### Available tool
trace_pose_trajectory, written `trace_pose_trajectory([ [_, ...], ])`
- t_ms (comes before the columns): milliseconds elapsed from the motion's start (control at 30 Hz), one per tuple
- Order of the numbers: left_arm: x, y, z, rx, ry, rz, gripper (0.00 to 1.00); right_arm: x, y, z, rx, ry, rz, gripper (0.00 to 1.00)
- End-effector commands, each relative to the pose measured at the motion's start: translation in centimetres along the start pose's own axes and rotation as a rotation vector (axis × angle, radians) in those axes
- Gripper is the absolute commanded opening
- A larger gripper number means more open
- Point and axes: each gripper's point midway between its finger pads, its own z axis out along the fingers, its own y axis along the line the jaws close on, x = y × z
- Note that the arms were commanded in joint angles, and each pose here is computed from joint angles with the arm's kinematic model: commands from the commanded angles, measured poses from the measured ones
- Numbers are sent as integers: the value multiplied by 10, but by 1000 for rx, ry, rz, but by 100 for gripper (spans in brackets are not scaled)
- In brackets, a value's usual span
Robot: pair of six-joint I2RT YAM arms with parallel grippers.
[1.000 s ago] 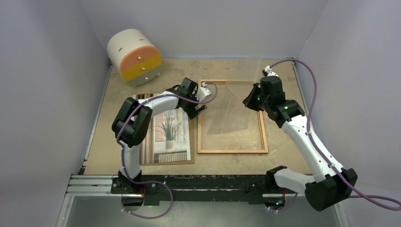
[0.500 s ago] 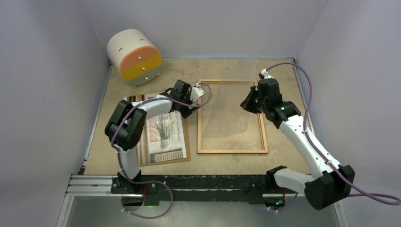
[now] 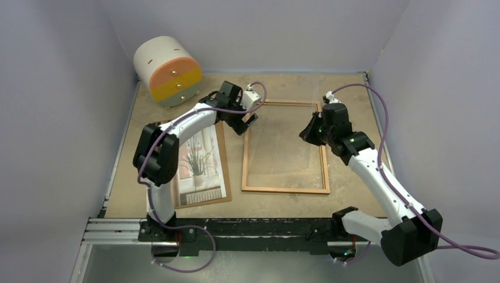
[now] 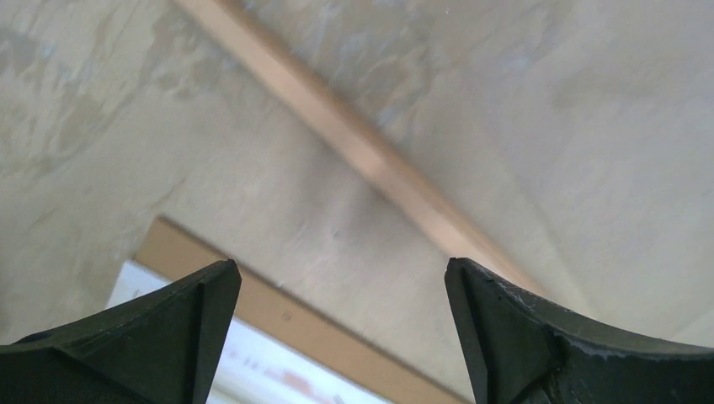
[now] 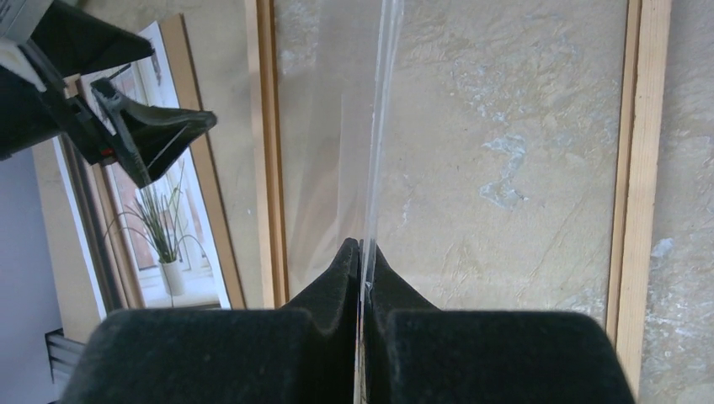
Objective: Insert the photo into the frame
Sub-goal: Move the photo frame item to the center of the board, then move the photo frame to the center of the board.
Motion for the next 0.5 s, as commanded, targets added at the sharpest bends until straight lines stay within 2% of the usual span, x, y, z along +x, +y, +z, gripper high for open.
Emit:
trace_pose_trajectory([
  [0, -14, -38, 22, 143, 4, -133, 99, 0, 6, -16, -32, -3, 3, 0],
  [233, -10, -29, 43, 87, 17, -171, 83, 6, 0, -15, -15, 9, 4, 0],
  [467, 18, -35, 56, 94, 96, -131, 77, 12, -1, -11, -24, 20, 7, 0],
])
